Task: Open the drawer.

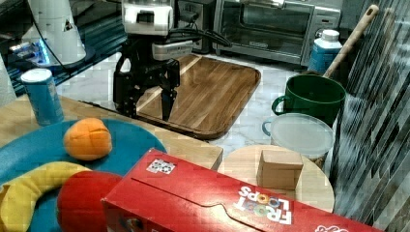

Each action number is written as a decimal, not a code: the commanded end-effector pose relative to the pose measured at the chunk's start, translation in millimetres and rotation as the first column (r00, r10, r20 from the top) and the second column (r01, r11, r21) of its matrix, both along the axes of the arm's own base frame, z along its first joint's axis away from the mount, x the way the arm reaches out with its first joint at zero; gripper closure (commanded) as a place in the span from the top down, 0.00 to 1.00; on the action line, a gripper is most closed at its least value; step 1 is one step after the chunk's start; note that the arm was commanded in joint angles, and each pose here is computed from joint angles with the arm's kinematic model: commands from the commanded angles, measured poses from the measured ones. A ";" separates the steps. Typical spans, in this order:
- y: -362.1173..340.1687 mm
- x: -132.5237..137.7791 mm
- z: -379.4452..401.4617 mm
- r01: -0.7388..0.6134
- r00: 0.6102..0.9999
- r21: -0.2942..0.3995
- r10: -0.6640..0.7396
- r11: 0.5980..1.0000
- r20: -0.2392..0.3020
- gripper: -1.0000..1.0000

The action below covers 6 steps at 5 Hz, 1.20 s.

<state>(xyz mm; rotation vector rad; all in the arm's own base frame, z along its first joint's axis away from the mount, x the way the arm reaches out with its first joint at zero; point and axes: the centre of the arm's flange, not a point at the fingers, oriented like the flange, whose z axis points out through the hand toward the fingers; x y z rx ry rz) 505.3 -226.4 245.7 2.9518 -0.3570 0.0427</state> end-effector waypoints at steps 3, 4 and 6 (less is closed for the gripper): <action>204.7 57.9 11.3 -0.306 0.946 0.108 0.290 0.946 0.142 1.00; 245.8 51.8 6.6 -0.280 0.954 0.123 0.261 0.952 0.148 1.00; 288.8 47.8 16.9 -0.099 0.995 0.147 0.092 0.984 0.050 1.00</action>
